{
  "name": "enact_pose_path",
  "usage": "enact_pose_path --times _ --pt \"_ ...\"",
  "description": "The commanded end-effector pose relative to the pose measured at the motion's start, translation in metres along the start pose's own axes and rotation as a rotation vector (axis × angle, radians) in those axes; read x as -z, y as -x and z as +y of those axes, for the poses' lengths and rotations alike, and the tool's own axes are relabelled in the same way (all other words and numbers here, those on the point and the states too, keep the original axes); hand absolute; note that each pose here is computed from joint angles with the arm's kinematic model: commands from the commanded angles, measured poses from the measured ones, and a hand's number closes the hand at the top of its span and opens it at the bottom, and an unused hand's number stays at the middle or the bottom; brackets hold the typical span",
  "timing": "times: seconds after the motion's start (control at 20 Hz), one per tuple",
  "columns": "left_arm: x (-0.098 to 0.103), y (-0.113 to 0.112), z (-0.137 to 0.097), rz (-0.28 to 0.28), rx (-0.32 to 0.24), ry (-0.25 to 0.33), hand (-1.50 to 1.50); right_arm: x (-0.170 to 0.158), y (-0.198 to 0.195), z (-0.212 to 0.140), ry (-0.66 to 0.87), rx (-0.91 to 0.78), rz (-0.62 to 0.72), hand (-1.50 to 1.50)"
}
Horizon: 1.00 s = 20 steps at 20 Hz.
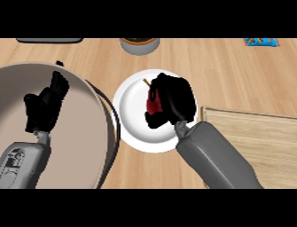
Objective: Pick the pear from the tray and place it in the plate
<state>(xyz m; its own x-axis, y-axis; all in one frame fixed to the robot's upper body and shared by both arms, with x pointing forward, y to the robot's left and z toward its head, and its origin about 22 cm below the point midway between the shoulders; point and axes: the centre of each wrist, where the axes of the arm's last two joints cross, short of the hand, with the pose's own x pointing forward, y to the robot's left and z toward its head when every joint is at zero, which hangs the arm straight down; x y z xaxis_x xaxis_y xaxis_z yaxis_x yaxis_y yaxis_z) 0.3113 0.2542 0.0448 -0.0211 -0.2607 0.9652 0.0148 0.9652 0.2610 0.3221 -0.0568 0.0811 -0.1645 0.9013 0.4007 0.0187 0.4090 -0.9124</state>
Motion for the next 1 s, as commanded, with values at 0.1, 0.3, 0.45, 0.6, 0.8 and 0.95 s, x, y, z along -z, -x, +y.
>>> enact_pose_path --times 0.1,0.3,0.45,0.6,0.8,0.95 --pt "-0.009 -0.011 0.006 0.011 -0.002 0.032 0.0 0.021 0.012 0.038 -0.094 0.061 0.158 -1.5" --pt "0.002 -0.009 -0.004 -0.006 0.015 0.035 0.0 0.023 0.018 0.06 -0.091 0.163 0.179 -1.5" --pt "-0.014 -0.001 -0.008 -0.011 0.017 0.011 0.0 0.03 0.027 0.064 -0.1 0.199 0.139 -1.5" --pt "0.005 -0.001 -0.01 -0.005 0.016 0.035 0.0 0.02 0.013 0.065 -0.057 0.341 0.111 -1.5" --pt "-0.002 -0.004 -0.014 0.009 0.009 0.016 0.0 0.026 0.011 0.044 0.082 0.546 0.093 -1.5" --pt "-0.005 -0.006 0.013 0.02 0.0 -0.007 0.0 0.024 0.02 0.033 0.17 0.648 0.128 -1.5"
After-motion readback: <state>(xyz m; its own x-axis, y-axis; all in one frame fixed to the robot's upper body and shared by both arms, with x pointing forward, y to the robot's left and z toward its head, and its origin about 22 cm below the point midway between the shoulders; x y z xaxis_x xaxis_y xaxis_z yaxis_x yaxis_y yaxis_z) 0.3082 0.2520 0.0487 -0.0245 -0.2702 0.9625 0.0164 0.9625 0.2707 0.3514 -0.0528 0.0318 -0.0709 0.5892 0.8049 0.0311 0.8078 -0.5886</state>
